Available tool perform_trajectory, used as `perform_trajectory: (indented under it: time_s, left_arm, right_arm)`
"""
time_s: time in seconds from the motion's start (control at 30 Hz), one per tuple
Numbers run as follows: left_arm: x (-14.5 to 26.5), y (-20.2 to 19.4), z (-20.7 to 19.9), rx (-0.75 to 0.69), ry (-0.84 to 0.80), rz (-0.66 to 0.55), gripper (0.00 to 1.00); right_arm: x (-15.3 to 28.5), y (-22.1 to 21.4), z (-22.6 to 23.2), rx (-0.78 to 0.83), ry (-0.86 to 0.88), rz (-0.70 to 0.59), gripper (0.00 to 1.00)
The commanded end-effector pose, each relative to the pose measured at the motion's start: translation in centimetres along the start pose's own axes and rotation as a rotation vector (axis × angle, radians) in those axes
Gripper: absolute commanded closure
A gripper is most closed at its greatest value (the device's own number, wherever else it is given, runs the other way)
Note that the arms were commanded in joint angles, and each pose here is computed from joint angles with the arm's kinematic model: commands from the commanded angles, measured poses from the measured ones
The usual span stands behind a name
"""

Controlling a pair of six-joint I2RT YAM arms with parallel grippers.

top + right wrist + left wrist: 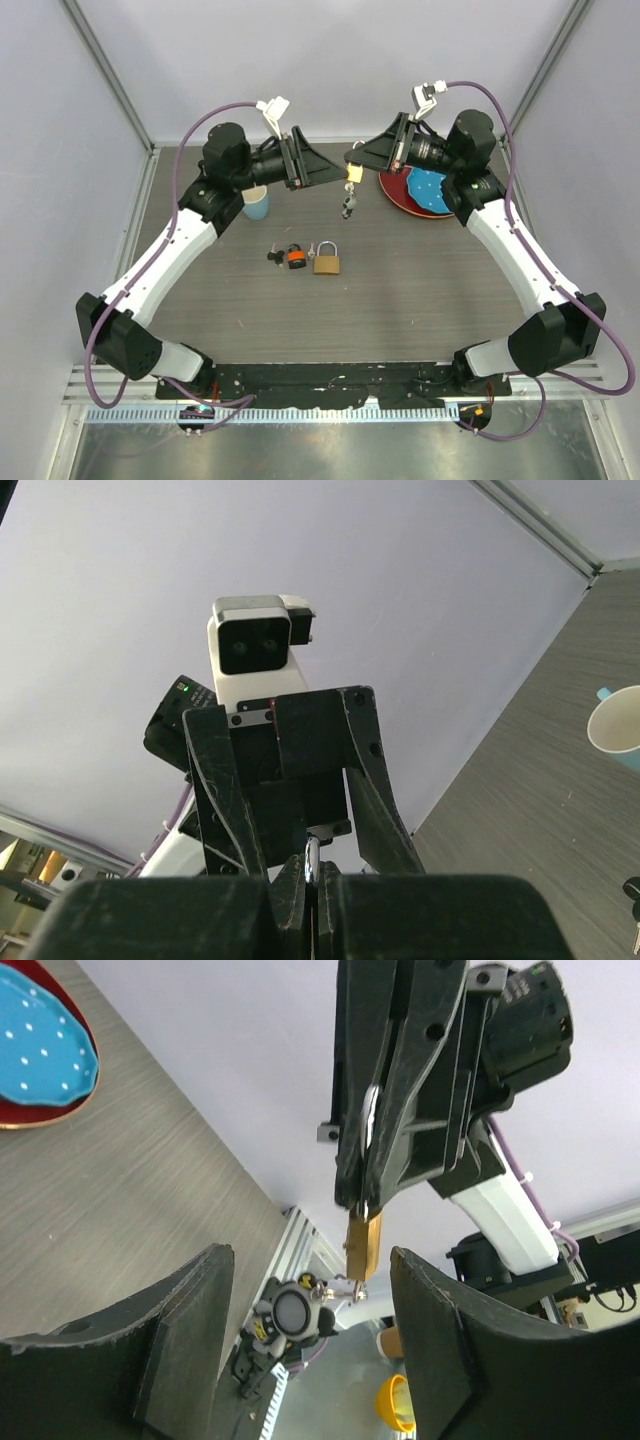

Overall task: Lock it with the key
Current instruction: Lock the lock.

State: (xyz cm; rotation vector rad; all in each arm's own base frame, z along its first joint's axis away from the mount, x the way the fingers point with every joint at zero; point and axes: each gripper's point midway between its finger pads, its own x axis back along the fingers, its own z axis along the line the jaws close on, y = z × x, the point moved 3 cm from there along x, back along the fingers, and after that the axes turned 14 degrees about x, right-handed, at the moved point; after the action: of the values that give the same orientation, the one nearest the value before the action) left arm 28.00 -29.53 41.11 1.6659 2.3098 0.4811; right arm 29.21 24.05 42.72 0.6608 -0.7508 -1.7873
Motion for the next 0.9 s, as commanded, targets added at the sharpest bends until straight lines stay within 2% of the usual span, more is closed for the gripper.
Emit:
perform_trajectory:
  time_s: [0.0,0.13,0.43,0.87]
  left_arm:
    - [2.1,-1.9,-1.9,-0.056,-0.031,0.053,0.32]
    - [2.8,-2.5,-1.8,-0.063,-0.011,0.054,0.27]
    - [2.7,-2.1,-3.0,-0.097,-0.039,0.058,0.21]
    - [-0.5,-3.0,-2.9,-0.098,-0.1,0.126,0.19]
  right_arm:
    - [0.3,1.5,2.7,0.095,0.078,-0.007,0.98]
    - [0.3,1.6,2.8,0.101,0.08,-0.015,0.98]
    - [0.4,1.8,3.3,0.096,0.094,-0.027,0.99]
    - [0.1,3.0,3.9,0.087,0.11,-0.053,0.98]
